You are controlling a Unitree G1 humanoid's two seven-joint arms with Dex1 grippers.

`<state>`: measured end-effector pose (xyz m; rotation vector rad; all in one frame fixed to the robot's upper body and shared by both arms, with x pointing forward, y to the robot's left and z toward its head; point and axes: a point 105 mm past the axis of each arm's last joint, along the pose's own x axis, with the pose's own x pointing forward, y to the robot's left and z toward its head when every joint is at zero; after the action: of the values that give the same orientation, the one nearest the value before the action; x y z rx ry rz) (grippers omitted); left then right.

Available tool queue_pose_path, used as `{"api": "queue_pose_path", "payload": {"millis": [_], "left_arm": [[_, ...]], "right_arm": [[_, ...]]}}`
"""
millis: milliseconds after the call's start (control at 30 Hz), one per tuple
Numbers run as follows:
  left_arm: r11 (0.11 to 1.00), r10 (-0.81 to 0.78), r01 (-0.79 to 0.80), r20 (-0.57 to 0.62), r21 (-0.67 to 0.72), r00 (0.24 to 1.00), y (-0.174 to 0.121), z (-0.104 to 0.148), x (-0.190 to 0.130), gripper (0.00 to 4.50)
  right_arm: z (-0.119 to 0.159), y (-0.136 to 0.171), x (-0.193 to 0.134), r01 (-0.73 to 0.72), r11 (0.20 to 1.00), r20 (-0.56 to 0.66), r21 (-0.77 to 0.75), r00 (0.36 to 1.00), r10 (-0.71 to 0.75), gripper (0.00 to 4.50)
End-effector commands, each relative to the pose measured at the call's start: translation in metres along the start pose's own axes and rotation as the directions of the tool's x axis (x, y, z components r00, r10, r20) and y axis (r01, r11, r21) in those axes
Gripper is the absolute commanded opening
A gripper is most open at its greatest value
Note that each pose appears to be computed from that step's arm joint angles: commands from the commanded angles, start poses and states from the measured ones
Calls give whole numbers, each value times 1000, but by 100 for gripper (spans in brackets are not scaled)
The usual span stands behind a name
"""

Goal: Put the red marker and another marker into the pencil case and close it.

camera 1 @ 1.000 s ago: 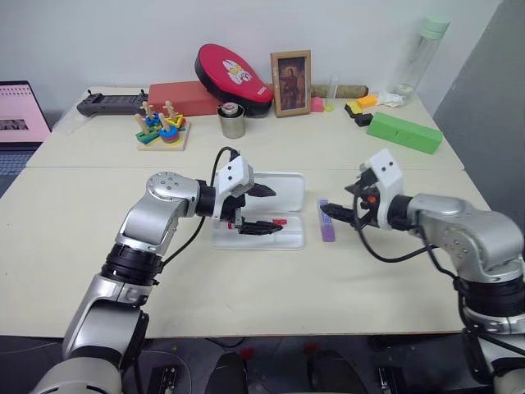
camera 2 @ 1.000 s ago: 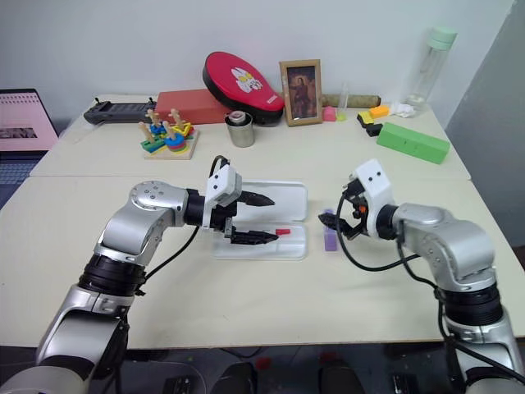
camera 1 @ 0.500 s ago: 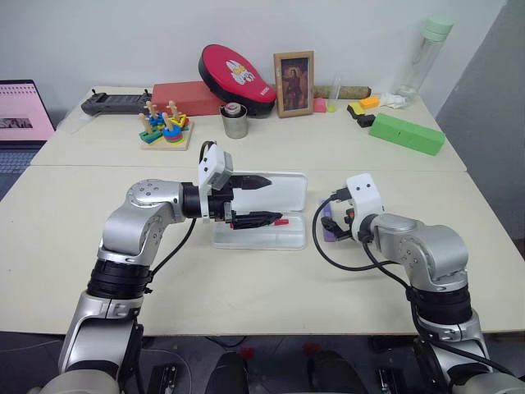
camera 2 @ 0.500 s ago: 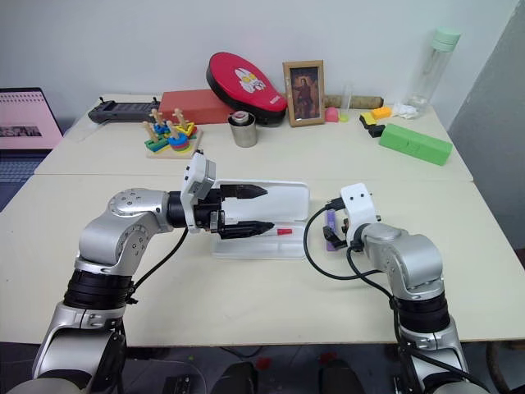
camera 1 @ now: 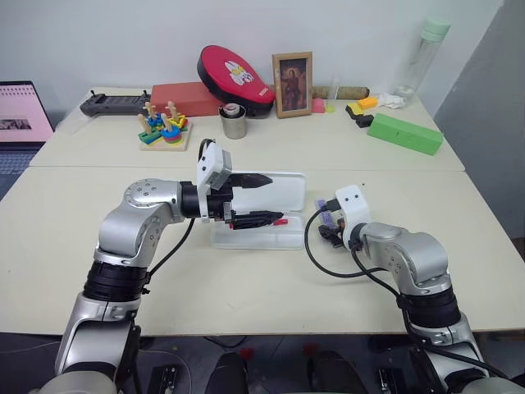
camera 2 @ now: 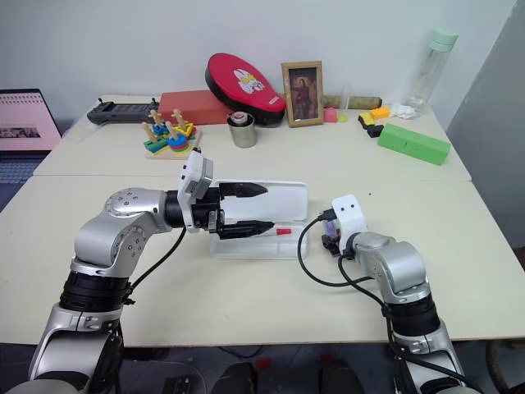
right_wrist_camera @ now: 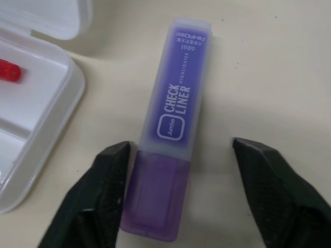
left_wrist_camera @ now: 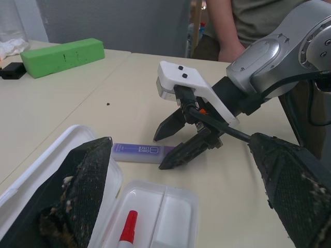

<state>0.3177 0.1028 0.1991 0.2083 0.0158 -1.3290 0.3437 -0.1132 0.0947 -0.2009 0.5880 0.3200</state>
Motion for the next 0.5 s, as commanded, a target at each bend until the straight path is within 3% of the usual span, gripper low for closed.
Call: {"api": "queue_pose_path", "payload": {"millis": [33,167,367,500], "left_arm": [[999,13,-15,37,47,999,-1,13,-5,450],[999,23,-24,32,45,999,0,12,-6,450],[995,90,-90,17,34,996,3,6,-16,450],[987,162,-162,-1,-1,987,-1,-1,-35,450]], "right_arm": [[-3,-9,-2,32,999,-2,-11,999,-32,206],[-2,-9,-3,30,999,1,-13,1000,-30,111],[17,-16,-14,9,998,73,-66,997,-5,107],[29,-19,-36,-99,965,65,-243,991,118,107]]}}
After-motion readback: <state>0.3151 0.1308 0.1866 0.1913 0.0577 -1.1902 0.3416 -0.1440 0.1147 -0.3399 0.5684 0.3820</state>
